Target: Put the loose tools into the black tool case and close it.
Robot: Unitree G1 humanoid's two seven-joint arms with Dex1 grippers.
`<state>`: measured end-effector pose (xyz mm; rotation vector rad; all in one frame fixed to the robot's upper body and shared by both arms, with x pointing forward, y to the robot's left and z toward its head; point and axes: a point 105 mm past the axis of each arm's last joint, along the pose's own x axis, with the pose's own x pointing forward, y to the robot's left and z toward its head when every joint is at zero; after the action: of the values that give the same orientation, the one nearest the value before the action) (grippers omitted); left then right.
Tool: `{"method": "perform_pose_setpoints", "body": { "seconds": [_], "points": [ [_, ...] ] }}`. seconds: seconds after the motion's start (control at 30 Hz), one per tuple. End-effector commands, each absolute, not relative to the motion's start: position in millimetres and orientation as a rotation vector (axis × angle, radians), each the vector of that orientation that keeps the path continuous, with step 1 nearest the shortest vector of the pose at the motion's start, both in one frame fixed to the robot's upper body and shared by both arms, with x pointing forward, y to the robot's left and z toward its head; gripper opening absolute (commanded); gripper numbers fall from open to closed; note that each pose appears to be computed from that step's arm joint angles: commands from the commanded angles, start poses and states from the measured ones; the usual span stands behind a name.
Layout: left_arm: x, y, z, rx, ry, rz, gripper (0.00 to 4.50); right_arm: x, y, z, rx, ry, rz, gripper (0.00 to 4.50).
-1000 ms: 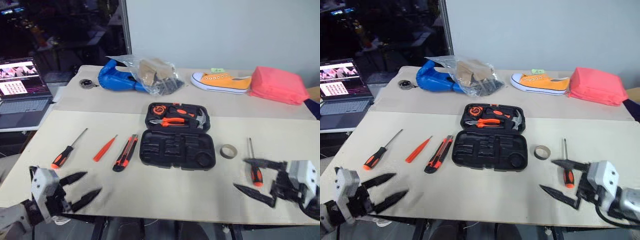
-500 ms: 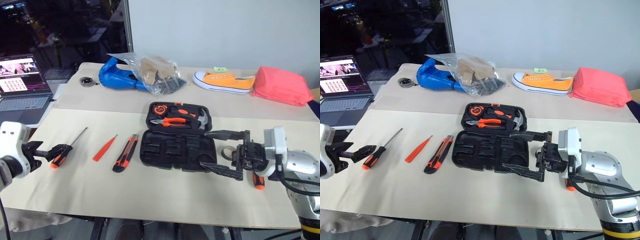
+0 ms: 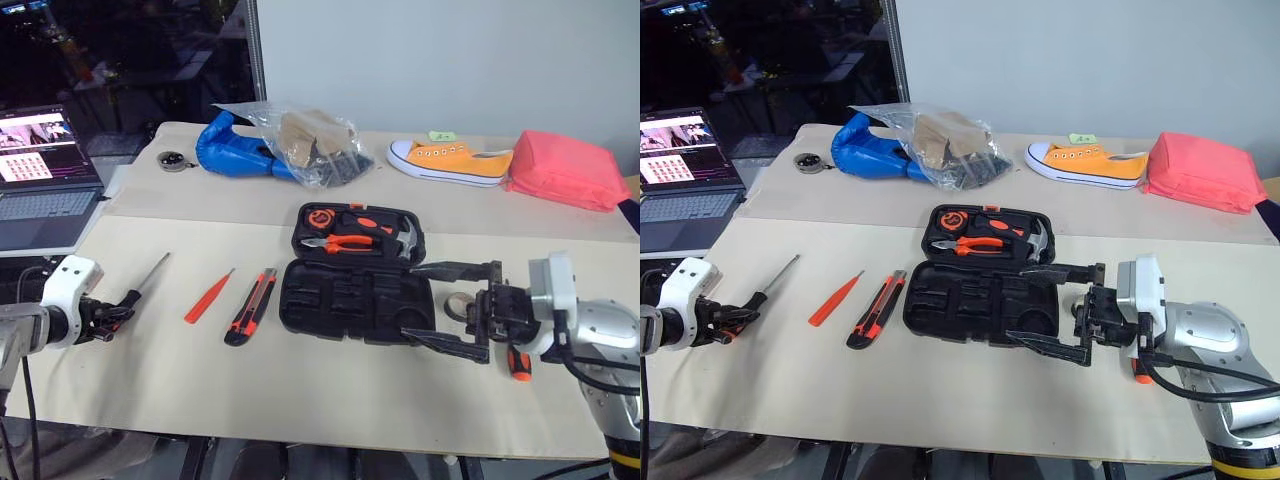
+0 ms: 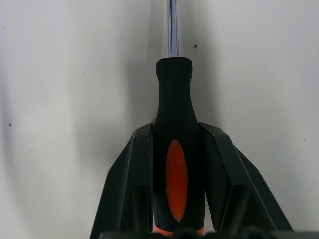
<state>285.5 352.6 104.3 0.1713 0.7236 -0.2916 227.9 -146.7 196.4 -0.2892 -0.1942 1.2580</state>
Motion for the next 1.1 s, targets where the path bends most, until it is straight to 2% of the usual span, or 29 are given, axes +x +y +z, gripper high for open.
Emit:
{"method": "perform_pose_setpoints", "body": {
  "seconds": [0.03, 0.1, 0.2, 0.37, 0.47, 0.73, 1.1],
  "points": [
    [294, 325, 163, 0.247, 0.509, -0.497, 0.85, 229, -155, 205, -0.287, -0.236, 1.173, 4.5],
    [292, 285, 193, 0.277, 0.452, -0.684, 0.85, 233, -162, 205, -0.265, -0.224, 1.105, 4.5],
    [292, 232, 207, 0.425, 0.428, -0.919, 0.85, 234, -172, 204, -0.269, -0.232, 1.031, 4.5],
    [324, 150, 199, 0.707, 0.403, -1.211, 0.85, 226, -197, 194, -0.332, -0.184, 0.946, 4.5],
    [345, 117, 184, 0.836, 0.407, -1.298, 0.85, 222, -213, 192, -0.355, -0.156, 0.9, 4.5],
    [382, 70, 152, 0.915, 0.466, -1.335, 0.85, 210, -222, 192, -0.373, -0.125, 0.846, 4.5],
    [396, 68, 135, 1.015, 0.55, -1.307, 0.85, 208, -203, 199, -0.375, -0.152, 0.857, 4.5]
  ]
}}
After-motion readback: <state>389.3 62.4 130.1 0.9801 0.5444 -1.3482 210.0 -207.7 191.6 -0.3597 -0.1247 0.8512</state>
